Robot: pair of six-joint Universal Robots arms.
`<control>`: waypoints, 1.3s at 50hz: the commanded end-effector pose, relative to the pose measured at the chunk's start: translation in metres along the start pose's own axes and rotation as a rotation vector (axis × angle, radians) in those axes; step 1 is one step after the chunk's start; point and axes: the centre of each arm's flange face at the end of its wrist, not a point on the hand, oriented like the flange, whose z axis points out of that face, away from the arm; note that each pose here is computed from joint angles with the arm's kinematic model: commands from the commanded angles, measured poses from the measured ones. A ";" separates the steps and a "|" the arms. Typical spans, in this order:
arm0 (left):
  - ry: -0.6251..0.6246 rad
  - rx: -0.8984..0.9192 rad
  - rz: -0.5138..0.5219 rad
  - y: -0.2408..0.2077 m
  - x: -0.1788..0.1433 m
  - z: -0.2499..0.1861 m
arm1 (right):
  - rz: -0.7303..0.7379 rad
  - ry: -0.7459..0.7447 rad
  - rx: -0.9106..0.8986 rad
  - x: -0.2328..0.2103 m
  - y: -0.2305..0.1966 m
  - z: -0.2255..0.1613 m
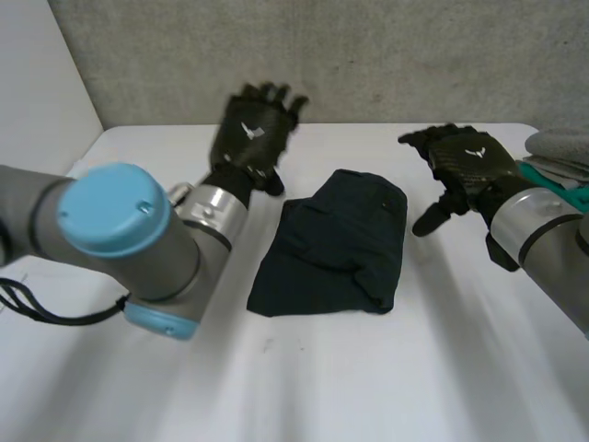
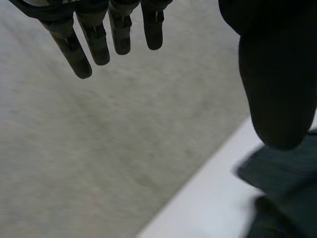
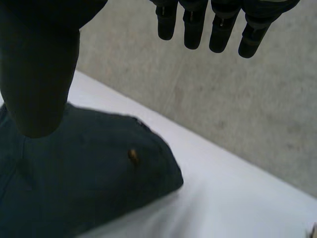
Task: Fold the laundry.
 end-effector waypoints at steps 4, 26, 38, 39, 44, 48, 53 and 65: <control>0.124 -0.102 0.040 0.043 0.037 -0.010 | 0.011 -0.024 -0.098 -0.002 0.025 0.011; 0.177 -0.172 0.218 0.085 0.060 -0.016 | 0.031 -0.039 -0.178 -0.001 0.039 0.050; 0.128 -0.232 0.339 0.043 0.065 -0.066 | 0.051 -0.155 -0.246 -0.023 0.040 0.070; 0.125 -0.242 0.351 0.043 0.065 -0.070 | 0.052 -0.168 -0.249 -0.025 0.042 0.071; 0.112 -0.293 0.453 0.047 0.068 -0.086 | 0.052 -0.208 -0.287 -0.038 0.062 0.080; 0.080 -0.315 0.503 0.048 0.064 -0.087 | 0.048 -0.221 -0.325 -0.044 0.078 0.082; 0.046 -0.289 0.502 0.036 0.058 -0.081 | 0.043 -0.238 -0.354 -0.050 0.093 0.083; -0.014 -0.098 0.223 -0.021 0.026 -0.030 | -0.016 -0.242 -0.333 -0.051 0.087 0.079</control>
